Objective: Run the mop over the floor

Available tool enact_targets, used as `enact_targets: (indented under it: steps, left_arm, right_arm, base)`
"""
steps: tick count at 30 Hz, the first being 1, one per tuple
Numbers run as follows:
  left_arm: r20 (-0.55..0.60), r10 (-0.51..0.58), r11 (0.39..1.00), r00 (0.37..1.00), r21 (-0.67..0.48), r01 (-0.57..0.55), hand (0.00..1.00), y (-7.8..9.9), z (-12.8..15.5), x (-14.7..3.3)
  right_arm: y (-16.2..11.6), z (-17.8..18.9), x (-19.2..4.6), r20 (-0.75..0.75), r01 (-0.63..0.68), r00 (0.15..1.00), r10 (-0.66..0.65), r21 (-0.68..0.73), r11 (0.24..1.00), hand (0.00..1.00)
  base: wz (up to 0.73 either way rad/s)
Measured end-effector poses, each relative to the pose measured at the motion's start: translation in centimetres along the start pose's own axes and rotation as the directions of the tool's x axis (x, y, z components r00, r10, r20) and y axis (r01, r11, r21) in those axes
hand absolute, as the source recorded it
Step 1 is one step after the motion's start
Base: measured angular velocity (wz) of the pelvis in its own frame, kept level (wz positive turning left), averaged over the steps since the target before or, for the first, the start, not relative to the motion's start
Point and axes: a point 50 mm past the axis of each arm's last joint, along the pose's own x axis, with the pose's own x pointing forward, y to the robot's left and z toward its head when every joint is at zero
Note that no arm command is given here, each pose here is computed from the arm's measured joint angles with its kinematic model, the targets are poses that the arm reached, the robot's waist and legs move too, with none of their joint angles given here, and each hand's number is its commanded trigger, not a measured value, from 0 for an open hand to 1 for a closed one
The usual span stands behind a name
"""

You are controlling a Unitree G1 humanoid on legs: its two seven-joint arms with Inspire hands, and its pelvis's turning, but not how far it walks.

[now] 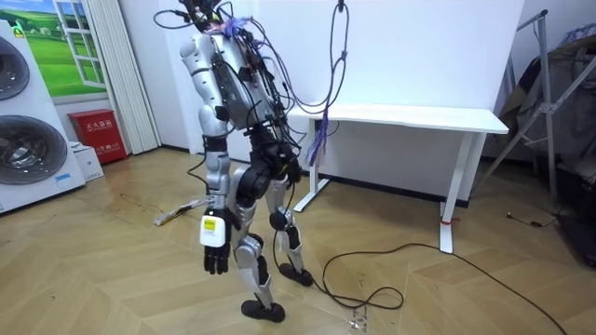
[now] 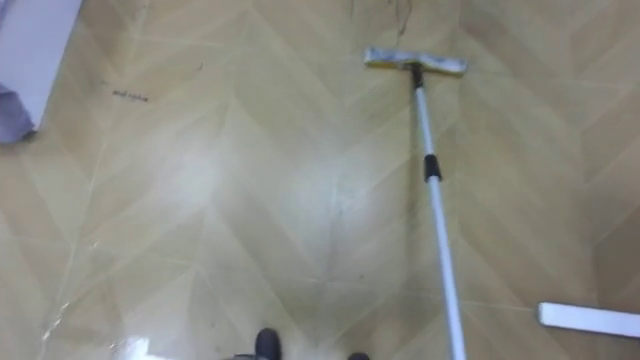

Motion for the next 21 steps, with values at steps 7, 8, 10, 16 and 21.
enact_targets:
  steps: [7,8,10,16,21]
  left_arm:
    - [-0.075,-0.004,0.993,0.997,0.117,0.013,0.00,-0.3,-1.1,-0.1]
    - [-0.088,-0.007,0.993,0.996,0.118,0.018,0.00,-0.4,-1.2,-0.1]
    - [-0.104,-0.007,0.992,0.995,0.123,0.019,0.00,-0.3,-1.4,-0.1]
    - [-0.108,-0.003,0.989,0.994,0.144,0.019,0.00,0.5,-0.9,0.1]
    - [-0.126,0.018,0.998,0.992,0.056,-0.011,0.00,1.9,-1.2,0.1]
  right_arm:
    - [-0.4,-1.0,-0.1,-0.054,0.032,0.998,-0.031,0.016,0.999,1.00]
    - [-0.4,-1.3,-0.1,-0.070,0.032,0.997,-0.030,0.020,0.999,1.00]
    - [-0.1,-1.3,-0.1,-0.094,0.023,0.995,-0.021,0.016,1.000,1.00]
    - [-0.4,2.3,0.4,-0.102,0.001,0.995,0.002,0.031,1.000,1.00]
    - [-3.9,12.7,-0.5,0.101,-0.028,0.994,0.027,0.013,1.000,1.00]
  base:
    - [0.11]
    - [0.09]
    - [0.08]
    - [-0.07]
    - [-0.56]
